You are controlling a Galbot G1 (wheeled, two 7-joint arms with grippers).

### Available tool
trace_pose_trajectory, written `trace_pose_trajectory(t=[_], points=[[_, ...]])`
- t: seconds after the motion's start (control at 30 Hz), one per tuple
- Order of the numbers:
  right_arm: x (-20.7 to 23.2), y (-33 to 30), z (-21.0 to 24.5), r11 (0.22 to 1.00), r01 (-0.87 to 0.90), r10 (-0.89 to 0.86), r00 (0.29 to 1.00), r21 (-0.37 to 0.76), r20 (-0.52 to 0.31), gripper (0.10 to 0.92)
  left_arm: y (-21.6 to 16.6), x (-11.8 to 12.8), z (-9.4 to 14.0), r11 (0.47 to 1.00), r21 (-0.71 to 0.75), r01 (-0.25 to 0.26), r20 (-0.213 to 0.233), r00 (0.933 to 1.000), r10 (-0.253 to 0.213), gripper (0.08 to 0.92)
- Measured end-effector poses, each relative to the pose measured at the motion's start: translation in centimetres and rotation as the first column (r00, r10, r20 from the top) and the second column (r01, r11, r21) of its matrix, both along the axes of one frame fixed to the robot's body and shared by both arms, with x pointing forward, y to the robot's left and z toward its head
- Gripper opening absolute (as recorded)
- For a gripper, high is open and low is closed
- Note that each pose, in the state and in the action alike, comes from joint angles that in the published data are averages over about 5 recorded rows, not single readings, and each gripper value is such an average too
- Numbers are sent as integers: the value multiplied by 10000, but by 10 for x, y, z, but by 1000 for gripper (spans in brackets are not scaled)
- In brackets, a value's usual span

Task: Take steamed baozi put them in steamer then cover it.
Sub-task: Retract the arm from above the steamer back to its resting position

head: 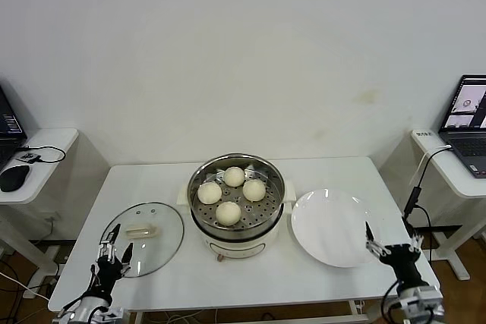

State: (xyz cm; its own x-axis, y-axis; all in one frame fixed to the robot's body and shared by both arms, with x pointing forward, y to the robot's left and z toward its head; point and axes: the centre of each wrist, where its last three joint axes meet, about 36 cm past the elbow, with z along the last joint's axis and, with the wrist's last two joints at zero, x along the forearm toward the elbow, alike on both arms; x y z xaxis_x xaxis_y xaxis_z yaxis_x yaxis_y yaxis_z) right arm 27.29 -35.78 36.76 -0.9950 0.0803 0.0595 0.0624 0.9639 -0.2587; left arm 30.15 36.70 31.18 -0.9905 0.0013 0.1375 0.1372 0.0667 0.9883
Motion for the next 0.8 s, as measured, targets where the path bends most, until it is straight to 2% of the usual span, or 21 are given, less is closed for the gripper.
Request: trace_pose_trajectory(t=[0.33,0.8], points=[[-25,0,-13,9993,369,-372,9981,-65,-488,822,5,30,-18,9967,792,190,-177,9997,-177,823],[-48,-5,-25,9980,589,-609,9934,-232,-970,823,11,74,-32,9910,1332,128,-218,9997,-100,823]])
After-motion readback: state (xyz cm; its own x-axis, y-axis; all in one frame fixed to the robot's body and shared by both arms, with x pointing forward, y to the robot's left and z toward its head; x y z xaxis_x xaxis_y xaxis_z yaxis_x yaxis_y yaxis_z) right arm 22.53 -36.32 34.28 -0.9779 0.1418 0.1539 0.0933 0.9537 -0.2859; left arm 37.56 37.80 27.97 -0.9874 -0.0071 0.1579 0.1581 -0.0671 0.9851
